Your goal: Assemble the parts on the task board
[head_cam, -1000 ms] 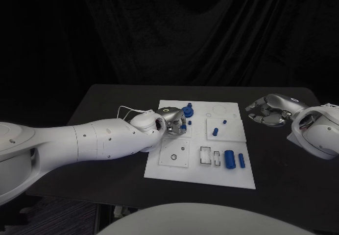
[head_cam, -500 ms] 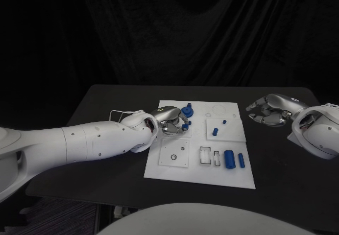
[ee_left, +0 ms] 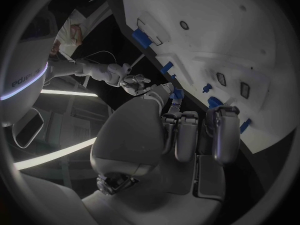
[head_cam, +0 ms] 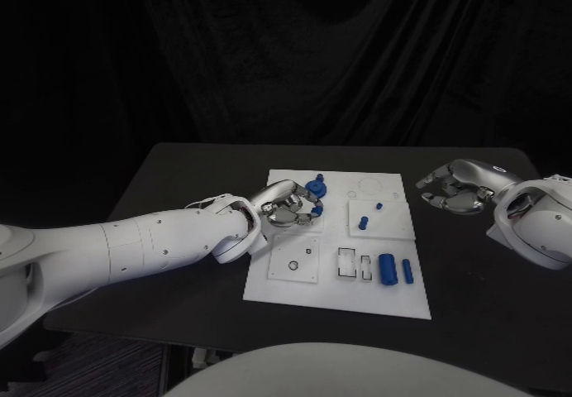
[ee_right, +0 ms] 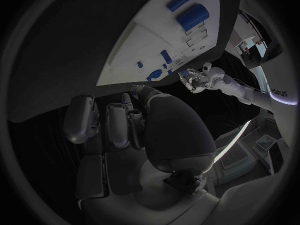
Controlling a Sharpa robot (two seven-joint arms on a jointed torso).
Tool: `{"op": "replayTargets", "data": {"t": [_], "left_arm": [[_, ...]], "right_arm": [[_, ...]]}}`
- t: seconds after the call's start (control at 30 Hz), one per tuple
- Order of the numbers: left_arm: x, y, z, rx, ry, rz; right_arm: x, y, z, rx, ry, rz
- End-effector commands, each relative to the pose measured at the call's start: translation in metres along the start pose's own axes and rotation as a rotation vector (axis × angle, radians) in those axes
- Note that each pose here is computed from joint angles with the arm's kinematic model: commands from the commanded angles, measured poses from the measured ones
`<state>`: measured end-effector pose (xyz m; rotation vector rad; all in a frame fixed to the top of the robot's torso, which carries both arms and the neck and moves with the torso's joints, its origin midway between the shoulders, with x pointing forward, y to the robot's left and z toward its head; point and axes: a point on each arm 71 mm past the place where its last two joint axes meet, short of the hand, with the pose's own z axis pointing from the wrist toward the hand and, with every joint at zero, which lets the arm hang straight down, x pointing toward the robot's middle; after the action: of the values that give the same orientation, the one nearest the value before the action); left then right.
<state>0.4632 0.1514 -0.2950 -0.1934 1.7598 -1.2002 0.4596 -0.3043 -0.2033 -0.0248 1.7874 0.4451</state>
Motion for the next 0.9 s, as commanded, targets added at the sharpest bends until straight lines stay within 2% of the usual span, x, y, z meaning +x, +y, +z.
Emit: {"op": "replayTargets", "data": {"t": [0.03,0.3,0.53,0.77,0.9], "left_arm": [[0.0048,0.0022,-0.0018,0.026,-0.018,-0.17],[0.0181,0.0149,-0.0052,-0.014,-0.036,-0.246],[0.0268,0.0249,-0.0075,-0.079,-0.053,-0.297],[0.0307,0.0333,-0.0092,-0.154,-0.074,-0.316],[0.0327,0.0364,-0.0103,-0.192,-0.062,-0.3]], "right_arm": [[0.002,-0.001,-0.001,0.007,0.013,-0.002],[0.003,-0.002,-0.002,0.009,0.021,-0.002],[0.004,-0.003,-0.003,0.011,0.029,-0.002],[0.006,-0.003,-0.003,0.012,0.035,-0.002],[0.006,-0.004,-0.004,0.012,0.038,-0.002]]}}
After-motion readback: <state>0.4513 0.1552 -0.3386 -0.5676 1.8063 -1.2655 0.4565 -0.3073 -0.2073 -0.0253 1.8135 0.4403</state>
